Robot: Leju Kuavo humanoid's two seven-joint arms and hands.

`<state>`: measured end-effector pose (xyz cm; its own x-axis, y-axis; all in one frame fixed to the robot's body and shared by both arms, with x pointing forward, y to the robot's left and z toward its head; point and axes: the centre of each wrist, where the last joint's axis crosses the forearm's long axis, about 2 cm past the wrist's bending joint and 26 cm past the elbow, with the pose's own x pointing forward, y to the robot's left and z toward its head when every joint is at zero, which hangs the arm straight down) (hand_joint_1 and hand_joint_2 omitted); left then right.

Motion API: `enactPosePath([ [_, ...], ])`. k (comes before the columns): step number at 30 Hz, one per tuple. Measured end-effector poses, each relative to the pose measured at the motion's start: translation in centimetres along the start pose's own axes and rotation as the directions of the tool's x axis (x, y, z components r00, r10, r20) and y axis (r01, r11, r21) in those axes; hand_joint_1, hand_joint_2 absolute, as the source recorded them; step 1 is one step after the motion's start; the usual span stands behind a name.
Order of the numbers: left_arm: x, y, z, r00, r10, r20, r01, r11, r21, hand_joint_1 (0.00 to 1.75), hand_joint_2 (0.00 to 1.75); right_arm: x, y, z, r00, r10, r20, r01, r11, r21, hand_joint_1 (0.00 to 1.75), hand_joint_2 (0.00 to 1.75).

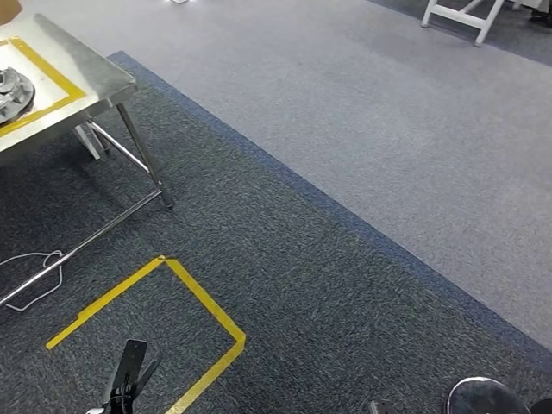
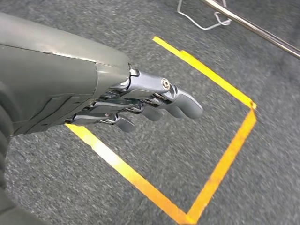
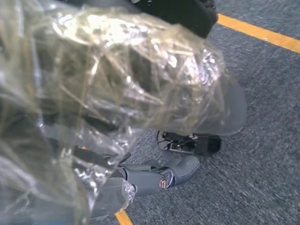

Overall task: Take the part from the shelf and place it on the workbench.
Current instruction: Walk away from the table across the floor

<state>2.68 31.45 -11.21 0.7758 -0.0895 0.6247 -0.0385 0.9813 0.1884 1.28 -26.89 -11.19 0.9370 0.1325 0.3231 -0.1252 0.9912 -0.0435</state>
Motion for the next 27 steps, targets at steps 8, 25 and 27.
enactPosePath([
  [8,-0.11,-0.12,0.1,1.0,-0.013,0.0,0.013,1.0,-0.009,0.0,0.0,-0.31,0.08,0.08,1.0,0.002,-0.009,-0.002,1.0,0.001,0.0,0.0],
  [25,-0.19,-0.42,0.21,1.0,-0.017,-0.002,0.017,1.0,-0.016,0.0,0.0,-0.48,0.04,0.12,1.0,0.005,-0.012,-0.005,1.0,0.002,0.0,0.0],
  [27,-0.09,-0.5,0.16,1.0,-0.016,0.0,0.016,1.0,-0.017,0.0,0.0,-0.58,0.04,0.15,1.0,0.006,-0.014,-0.006,1.0,0.002,0.0,0.0],
])
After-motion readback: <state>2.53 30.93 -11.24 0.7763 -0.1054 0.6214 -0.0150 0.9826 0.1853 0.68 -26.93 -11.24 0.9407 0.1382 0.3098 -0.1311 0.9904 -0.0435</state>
